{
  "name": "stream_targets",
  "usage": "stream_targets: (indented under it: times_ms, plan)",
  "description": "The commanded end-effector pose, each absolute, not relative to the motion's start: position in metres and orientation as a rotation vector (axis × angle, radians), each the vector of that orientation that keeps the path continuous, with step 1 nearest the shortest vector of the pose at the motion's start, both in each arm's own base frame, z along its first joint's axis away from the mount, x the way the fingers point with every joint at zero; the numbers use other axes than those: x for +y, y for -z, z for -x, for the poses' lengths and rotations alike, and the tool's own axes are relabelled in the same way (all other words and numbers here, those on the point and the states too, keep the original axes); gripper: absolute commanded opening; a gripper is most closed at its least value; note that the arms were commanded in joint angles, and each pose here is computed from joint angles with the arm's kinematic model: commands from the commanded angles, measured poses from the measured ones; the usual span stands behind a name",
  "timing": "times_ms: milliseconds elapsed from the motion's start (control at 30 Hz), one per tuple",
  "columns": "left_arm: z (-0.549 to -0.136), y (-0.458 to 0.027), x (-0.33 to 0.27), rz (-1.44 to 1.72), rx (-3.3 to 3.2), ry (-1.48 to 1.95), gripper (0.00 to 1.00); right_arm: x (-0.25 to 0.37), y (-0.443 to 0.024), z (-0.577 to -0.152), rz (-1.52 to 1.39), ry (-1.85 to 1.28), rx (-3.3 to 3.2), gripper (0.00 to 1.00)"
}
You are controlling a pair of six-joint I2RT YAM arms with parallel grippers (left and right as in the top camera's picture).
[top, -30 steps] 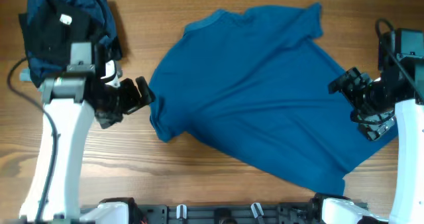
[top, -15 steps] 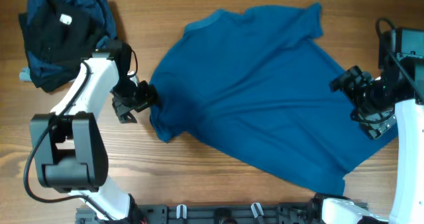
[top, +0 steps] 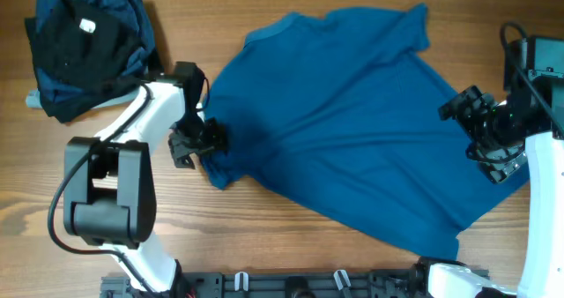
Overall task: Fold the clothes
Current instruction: 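Grasp the left sleeve edge of the shirt with the left gripper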
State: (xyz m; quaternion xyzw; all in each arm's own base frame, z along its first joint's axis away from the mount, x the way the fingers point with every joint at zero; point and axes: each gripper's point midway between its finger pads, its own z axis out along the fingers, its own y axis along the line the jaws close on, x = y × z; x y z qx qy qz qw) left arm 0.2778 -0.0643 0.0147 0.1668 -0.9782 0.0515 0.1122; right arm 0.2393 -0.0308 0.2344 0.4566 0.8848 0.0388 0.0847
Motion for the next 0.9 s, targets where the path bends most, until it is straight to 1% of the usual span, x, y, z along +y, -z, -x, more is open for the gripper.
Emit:
stream_targets:
  times_ms: [0, 67, 133, 167, 200, 267, 300, 333, 467, 567, 667, 733, 800, 833, 867]
  plan:
    - [-0.268, -0.003, -0.057, -0.513, -2.85, -0.086, 0.78, -0.033, -0.233, -0.238, -1.35, -0.086, 2.638, 1.0]
    - [-0.262, 0.002, -0.056, -0.512, -2.84, -0.082, 0.74, -0.033, -0.233, -0.238, -1.35, -0.086, 2.638, 1.0]
    - [-0.262, 0.003, -0.056, -0.513, -2.841, -0.083, 0.65, -0.033, -0.233, -0.238, -1.35, -0.086, 2.639, 1.0]
    - [-0.266, 0.004, -0.056, -0.515, -2.854, -0.089, 0.57, -0.033, -0.233, -0.238, -1.35, -0.087, 2.638, 1.0]
    - [-0.27, 0.005, -0.057, -0.517, -2.869, -0.097, 0.43, -0.033, -0.233, -0.238, -1.351, -0.086, 2.638, 1.0]
    - [-0.274, 0.006, -0.057, -0.524, -2.884, -0.105, 0.24, -0.033, -0.233, -0.238, -1.351, -0.086, 2.639, 1.0]
    - [-0.277, 0.006, -0.058, -0.567, -2.889, -0.106, 0.07, -0.033, -0.233, -0.238, -1.351, -0.086, 2.639, 1.0]
    - [-0.28, 0.007, -0.058, -0.596, -2.895, -0.11, 0.04, -0.033, -0.233, -0.238, -1.351, -0.086, 2.639, 1.0]
    - [-0.287, 0.008, -0.043, -0.758, -2.899, -0.016, 0.04, -0.033, -0.233, -0.238, -1.351, -0.087, 2.638, 1.0]
    - [-0.288, 0.008, -0.013, -0.918, -2.852, 0.007, 0.04, -0.033, -0.234, -0.24, -1.347, -0.09, 2.632, 1.0]
    - [-0.28, 0.007, 0.03, -1.117, -2.754, 0.005, 0.04, -0.034, -0.235, -0.244, -1.34, -0.098, 2.616, 1.0]
    - [-0.275, 0.007, 0.047, -1.179, -2.714, 0.0, 0.04, -0.036, -0.233, -0.248, -1.339, -0.089, 2.61, 1.0]
    - [-0.271, 0.006, 0.055, -1.217, -2.687, -0.002, 0.04, -0.044, -0.22, -0.253, -1.379, -0.029, 2.582, 1.0]
    - [-0.27, 0.006, 0.057, -1.226, -2.683, -0.003, 0.04, -0.045, -0.207, -0.253, -1.462, -0.017, 2.563, 1.0]
    - [-0.27, 0.006, 0.057, -1.228, -2.682, -0.003, 0.04, -0.044, -0.181, -0.25, -1.568, 0.012, 2.568, 1.0]
